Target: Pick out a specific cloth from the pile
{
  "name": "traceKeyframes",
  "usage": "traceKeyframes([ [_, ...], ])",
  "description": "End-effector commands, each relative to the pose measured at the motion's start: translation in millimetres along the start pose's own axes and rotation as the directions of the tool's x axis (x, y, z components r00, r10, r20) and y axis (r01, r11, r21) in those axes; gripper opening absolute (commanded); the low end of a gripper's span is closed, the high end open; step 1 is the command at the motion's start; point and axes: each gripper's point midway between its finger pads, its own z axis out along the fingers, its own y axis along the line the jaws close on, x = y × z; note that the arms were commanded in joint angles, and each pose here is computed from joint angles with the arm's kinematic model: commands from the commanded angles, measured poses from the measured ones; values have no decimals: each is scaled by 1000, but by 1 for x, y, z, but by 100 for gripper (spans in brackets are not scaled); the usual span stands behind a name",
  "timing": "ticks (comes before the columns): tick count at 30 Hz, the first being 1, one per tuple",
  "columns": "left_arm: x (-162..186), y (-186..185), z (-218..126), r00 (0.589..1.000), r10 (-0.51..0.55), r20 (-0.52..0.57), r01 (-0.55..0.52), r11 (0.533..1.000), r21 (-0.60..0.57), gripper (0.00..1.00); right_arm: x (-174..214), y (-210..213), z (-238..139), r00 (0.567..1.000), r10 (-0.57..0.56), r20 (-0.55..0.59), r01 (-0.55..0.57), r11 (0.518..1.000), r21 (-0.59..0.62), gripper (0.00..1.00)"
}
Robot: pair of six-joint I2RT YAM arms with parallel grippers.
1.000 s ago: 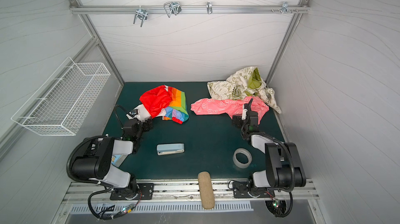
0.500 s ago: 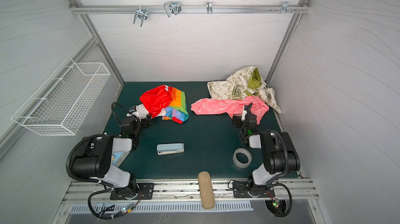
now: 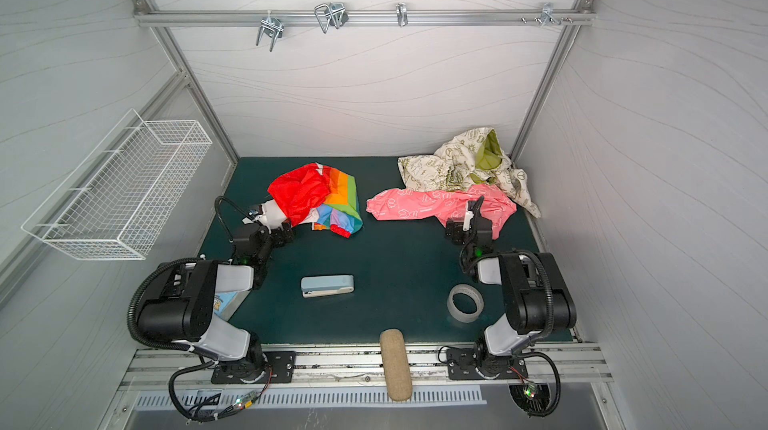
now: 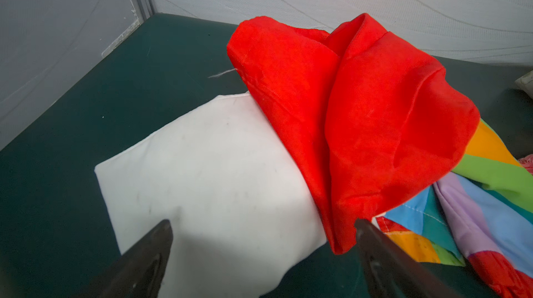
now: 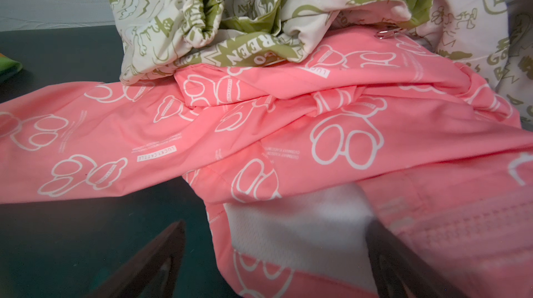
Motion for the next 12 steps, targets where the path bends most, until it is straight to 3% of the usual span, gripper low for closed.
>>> traceKeyframes([
  [1, -13, -1, 3, 999, -7, 36, 7, 1000, 8, 99, -3, -1, 1, 1000, -14, 10, 14, 1000, 11, 99],
  [12, -12, -7, 7, 999, 29, 14, -29, 1000, -5, 99, -3, -1, 1, 1000, -14, 10, 14, 1000, 10, 99],
])
